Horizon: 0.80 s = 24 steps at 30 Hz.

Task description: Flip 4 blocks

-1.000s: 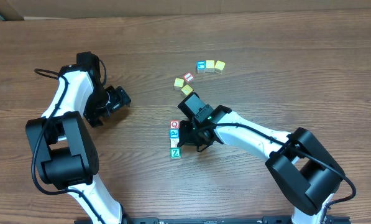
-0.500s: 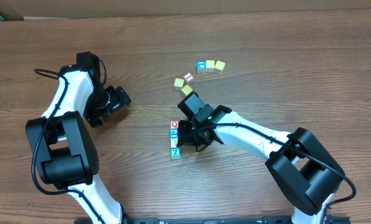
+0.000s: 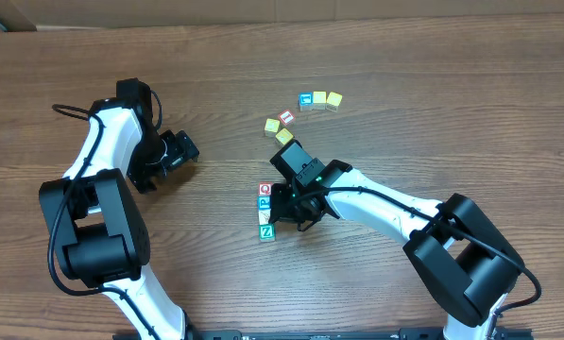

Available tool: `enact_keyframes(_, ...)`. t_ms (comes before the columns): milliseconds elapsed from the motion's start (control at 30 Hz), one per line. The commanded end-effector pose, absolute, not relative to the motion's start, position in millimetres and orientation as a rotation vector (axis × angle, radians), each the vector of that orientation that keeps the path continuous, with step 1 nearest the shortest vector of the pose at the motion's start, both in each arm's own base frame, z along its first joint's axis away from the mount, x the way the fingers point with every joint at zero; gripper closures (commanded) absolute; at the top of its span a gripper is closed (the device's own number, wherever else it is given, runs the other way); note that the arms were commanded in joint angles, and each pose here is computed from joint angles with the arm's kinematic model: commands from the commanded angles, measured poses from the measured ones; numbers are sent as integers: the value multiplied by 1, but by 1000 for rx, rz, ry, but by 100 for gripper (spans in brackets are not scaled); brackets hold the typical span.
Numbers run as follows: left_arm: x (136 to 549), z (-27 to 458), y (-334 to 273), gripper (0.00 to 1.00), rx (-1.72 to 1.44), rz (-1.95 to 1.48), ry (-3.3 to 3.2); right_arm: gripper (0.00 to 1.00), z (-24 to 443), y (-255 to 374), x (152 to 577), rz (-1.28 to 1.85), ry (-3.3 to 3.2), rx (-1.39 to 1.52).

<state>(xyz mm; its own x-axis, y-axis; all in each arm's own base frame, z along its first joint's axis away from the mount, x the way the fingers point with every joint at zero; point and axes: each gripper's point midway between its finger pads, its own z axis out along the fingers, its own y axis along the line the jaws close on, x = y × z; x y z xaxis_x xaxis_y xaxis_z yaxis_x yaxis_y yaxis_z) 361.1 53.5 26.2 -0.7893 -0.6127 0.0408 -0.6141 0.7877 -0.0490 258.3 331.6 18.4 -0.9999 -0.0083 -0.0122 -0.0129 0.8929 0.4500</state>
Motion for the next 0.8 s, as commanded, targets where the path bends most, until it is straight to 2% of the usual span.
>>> enact_keyframes(0,365,30,53,0,1008,81,-2968,96,32,327,266,669,2999,-16)
enact_keyframes(367,365,30,53,0,1008,81,-2968,96,58,286,297,338,2915,21)
enact_keyframes(433,365,30,53,0,1008,81,-2968,96,59,281,302,359,2921,18)
enact_keyframes(567,365,30,53,0,1008,81,-2968,94,68,288,304,511,2939,-164)
enact_keyframes(767,365,30,53,0,1008,81,-2968,89,102,263,329,348,2906,-104)
